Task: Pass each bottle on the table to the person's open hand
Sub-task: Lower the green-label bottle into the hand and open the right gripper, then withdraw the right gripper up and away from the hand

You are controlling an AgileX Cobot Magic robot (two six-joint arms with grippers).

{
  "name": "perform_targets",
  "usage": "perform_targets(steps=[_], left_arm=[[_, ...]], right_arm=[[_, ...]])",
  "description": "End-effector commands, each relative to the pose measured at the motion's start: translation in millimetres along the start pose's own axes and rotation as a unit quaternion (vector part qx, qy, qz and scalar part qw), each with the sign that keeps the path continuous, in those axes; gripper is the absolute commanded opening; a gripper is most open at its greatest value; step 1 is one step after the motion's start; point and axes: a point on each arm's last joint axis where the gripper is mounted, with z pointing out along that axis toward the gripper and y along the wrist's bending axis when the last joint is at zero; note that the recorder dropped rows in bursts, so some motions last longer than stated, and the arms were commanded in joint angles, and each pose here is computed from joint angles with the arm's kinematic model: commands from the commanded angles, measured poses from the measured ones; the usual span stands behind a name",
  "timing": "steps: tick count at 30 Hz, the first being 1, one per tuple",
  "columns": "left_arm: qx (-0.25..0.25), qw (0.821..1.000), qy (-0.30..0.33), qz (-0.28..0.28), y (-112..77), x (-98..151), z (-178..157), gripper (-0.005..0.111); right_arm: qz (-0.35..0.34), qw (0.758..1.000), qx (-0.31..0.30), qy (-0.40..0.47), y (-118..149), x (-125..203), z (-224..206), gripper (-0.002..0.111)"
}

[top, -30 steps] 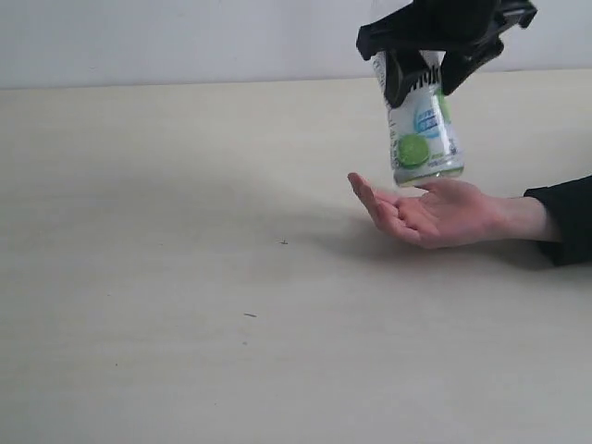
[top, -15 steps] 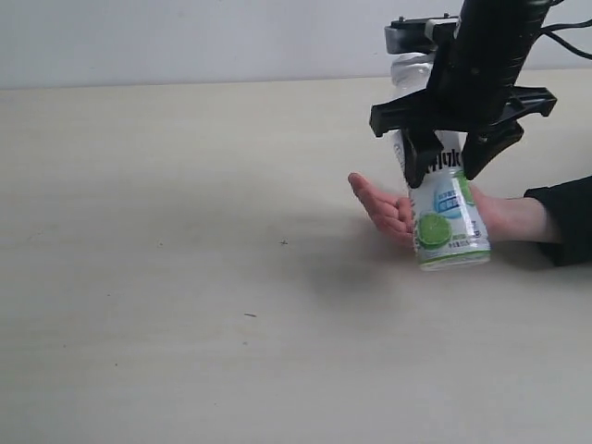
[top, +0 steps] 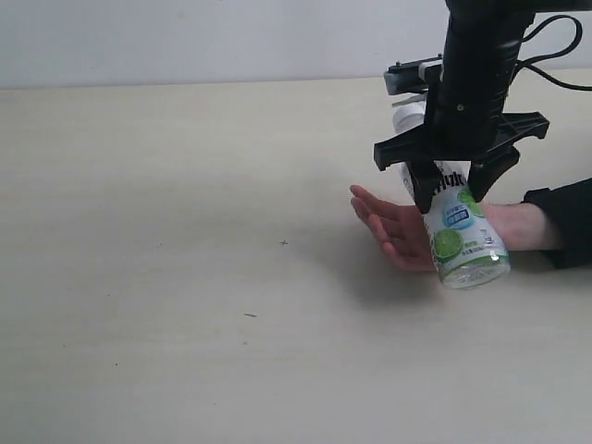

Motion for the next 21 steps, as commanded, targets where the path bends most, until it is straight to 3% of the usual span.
perform_targets(steps=[1, 6, 9, 21], left_arm=[[-0.003, 1.000, -0.002, 0.000, 0.9, 1, 0, 0.000], [-0.003, 1.000, -0.002, 0.000, 0.9, 1, 0, 0.000], [-0.003, 1.000, -0.002, 0.000, 0.9, 1, 0, 0.000], [-0.003, 1.000, -0.002, 0.000, 0.9, 1, 0, 0.000]], right_arm=[[0.005, 1.000, 0.014, 0.009, -3, -1, 7, 0.047], [0.004, 1.000, 0.015, 0.006, -4, -2, 6, 0.076], [0.000, 1.000, 0.023, 0.002, -4, -2, 4, 0.084], [0.006, 0.996, -0.006, -0.089, -1, -8, -53, 0.087]])
